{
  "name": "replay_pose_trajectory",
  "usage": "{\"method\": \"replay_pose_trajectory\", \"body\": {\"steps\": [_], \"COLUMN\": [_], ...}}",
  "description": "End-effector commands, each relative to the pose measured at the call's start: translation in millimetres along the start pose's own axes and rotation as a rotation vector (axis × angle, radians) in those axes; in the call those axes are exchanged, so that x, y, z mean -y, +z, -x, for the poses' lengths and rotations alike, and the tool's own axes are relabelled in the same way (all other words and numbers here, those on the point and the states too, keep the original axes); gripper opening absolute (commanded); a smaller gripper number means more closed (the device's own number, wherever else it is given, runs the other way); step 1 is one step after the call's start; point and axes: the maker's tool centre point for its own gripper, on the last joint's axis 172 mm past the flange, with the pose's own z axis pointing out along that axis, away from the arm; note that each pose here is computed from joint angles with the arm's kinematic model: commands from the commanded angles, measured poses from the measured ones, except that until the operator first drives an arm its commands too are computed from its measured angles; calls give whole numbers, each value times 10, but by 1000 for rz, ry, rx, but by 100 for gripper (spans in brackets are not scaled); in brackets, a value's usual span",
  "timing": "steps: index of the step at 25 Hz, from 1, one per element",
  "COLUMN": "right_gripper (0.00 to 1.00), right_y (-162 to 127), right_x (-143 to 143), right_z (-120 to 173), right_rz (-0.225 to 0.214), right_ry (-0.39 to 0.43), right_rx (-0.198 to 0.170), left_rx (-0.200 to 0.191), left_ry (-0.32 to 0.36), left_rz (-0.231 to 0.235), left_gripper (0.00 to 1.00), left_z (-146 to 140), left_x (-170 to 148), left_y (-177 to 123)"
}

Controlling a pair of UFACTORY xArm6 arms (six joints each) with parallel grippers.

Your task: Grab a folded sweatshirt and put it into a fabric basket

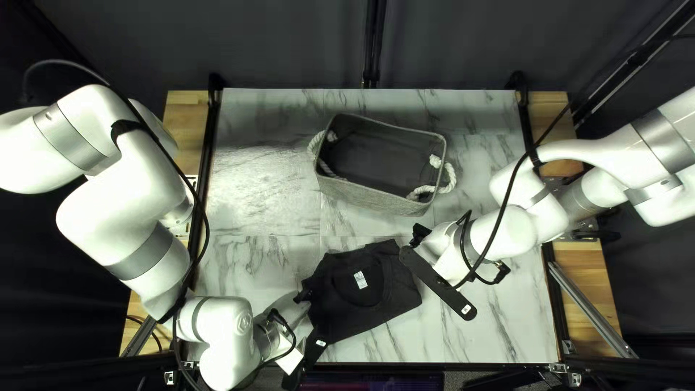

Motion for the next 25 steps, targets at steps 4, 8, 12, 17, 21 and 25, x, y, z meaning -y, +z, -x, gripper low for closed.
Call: {"method": "replay_pose_trajectory", "body": {"steps": [4, 8, 12, 17, 21, 25], "right_gripper": [100, 100, 100, 100, 100, 100], "right_y": [32, 29, 32, 28, 10, -3], "right_x": [-60, -77, -81, -92, -112, -126], "right_z": [-41, -47, -51, -43, -40, -35], "right_rz": [5, 3, -2, -13, -31, -50], "right_ry": [35, 43, 47, 54, 62, 62], "right_rx": [-1, 2, -2, -10, -28, -55], "left_rx": [-7, -9, -12, -17, -22, -29], "left_ry": [-1, -3, 1, 16, 28, 36], "left_rz": [3, 8, 16, 28, 29, 22], "left_gripper": [100, 100, 2, 0, 0, 0], "left_z": [38, 47, 41, -20, -65, -139], "left_x": [54, 64, 89, 124, 164, 234], "left_y": [120, 171, 181, 174, 126, -18]}}
